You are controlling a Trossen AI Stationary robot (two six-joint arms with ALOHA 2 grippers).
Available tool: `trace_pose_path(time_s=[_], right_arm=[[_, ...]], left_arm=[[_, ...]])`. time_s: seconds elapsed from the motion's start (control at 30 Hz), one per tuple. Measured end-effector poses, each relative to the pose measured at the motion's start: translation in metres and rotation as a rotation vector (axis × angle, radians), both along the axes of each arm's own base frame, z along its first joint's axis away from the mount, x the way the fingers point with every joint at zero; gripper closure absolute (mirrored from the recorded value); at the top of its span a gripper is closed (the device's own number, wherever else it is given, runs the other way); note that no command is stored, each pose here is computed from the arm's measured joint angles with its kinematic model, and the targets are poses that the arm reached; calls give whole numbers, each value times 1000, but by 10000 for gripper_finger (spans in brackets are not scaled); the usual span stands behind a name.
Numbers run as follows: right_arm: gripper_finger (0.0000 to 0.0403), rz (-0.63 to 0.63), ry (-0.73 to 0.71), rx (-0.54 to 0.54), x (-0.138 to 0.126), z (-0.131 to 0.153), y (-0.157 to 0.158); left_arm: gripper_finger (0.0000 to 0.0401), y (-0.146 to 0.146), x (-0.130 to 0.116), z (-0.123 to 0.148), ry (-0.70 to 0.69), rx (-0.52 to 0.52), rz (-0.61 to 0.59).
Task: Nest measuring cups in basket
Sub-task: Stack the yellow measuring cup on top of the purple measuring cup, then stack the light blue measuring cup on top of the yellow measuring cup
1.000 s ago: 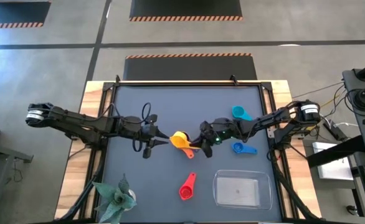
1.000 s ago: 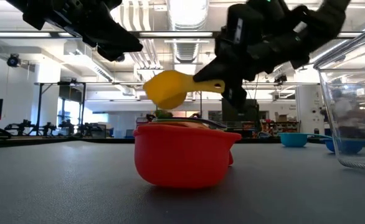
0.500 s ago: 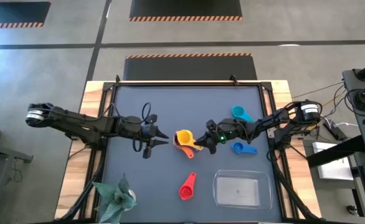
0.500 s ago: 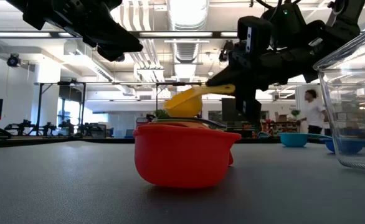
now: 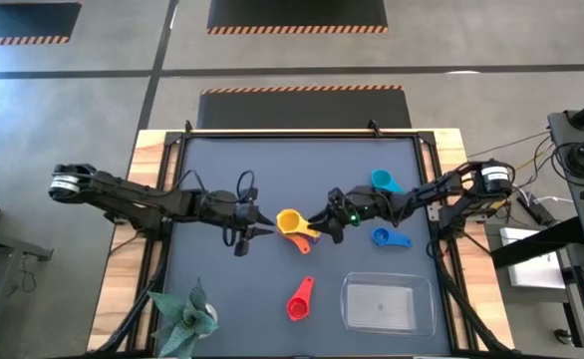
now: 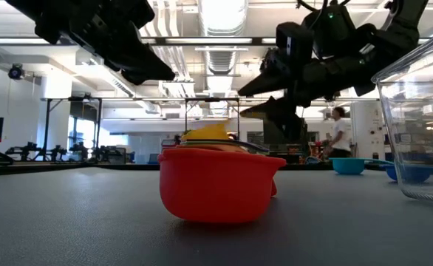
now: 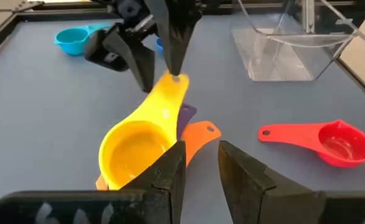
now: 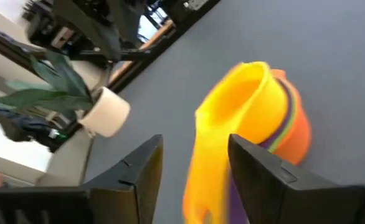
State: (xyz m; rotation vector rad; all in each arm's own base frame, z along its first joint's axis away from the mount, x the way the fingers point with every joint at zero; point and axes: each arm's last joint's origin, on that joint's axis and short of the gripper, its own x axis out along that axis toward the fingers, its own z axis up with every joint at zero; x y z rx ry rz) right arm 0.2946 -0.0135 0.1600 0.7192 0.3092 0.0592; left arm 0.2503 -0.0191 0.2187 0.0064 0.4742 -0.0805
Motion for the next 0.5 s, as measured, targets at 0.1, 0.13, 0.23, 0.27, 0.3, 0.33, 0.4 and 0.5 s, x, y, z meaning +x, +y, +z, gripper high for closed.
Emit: trace_pose_path(time_s=[0.1, 0.13, 0.23, 0.27, 0.3, 0.33, 0.4, 0.5], right_arm=[[225, 2, 12, -49, -1, 0, -5], [224, 7, 13, -71, -3, 1, -6], [223, -11, 16, -159, -7, 8, -10], [224, -34, 34, -186, -10, 11, -11], [225, -63, 64, -207, -13, 13, -11], [227, -86, 93, -230, -18, 16, -12], [230, -132, 162, -272, -28, 25, -14], [234, -204, 332, -337, -47, 43, -16]], left_arm=[[324, 0, 1, 1, -3, 0, 0], [324, 0, 1, 2, -8, -1, 0], [324, 0, 0, 3, -13, -1, 0], [324, 0, 1, 3, -13, -1, 0], [324, 0, 0, 3, -12, -1, 0], [324, 0, 0, 3, -11, 0, 0], [324, 0, 0, 2, -11, -1, 0], [324, 0, 0, 3, -11, -1, 0]])
